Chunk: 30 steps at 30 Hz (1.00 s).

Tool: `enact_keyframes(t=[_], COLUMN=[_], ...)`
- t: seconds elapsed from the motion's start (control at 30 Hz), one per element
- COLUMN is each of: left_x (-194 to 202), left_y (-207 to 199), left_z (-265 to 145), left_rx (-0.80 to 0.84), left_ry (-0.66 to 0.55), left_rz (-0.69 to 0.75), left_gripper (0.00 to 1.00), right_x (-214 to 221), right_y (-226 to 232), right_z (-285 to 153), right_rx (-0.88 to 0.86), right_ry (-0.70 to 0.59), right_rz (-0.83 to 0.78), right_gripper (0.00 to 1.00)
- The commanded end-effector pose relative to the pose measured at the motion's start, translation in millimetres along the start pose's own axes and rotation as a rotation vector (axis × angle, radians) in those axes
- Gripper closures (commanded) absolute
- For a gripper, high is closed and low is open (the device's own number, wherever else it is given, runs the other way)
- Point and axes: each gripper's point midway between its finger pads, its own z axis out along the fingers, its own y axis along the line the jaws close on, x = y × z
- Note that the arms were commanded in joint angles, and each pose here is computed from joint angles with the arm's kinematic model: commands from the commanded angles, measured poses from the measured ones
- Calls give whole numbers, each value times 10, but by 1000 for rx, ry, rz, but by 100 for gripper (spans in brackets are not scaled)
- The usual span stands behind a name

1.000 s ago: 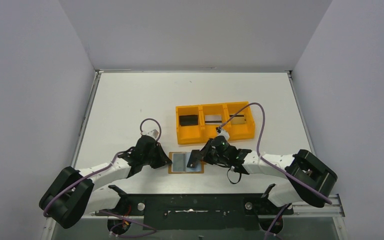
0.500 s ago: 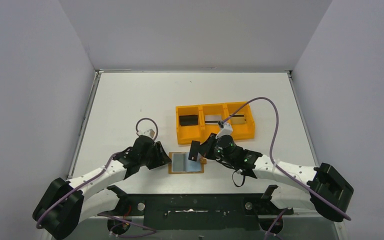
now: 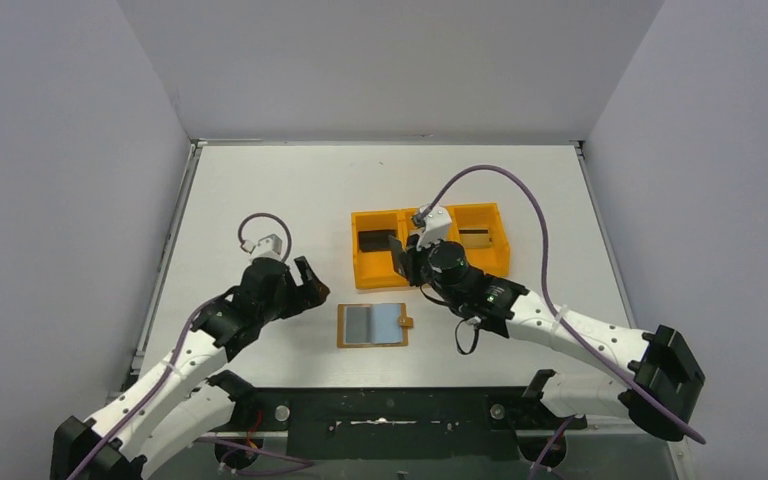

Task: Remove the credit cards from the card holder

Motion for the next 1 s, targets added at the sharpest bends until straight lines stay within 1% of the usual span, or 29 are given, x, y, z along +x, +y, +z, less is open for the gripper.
enact_keyframes(t=[0.0, 0.13, 0.2, 0.3, 0.47, 0.6, 0.87, 0.97], left_x=[-576, -864, -941, -996, -1012, -1021, -1056, -1064], left_y=[37, 79, 120, 160, 122, 175, 264, 278], left_z=[-364, -679, -781, -870, -914, -917, -951, -971], left_rx=[-67, -73, -81, -83, -56, -89, -133, -134], left_ry=[-233, -388, -440, -490, -506, -513, -537, -549], left_rz=[20, 36, 46, 47, 67, 70, 39, 33], left_gripper=[15, 13, 13, 12, 12, 12, 12, 12], right_x=[-209, -190, -211, -249, -295, -229, -63, 24], right_y=[-50, 29, 21, 23, 85, 131, 65, -32], right_z=[141, 325, 408, 537, 723, 858, 1053, 1133], right_rx=[41, 9, 31, 38, 17, -23, -38, -21], right_ry=[-8, 52, 75, 74, 80, 116, 211, 256], right_rz=[-328, -528, -606, -699, -816, -896, -1029, -1074], right_gripper=[100, 100, 100, 100, 100, 100, 100, 100])
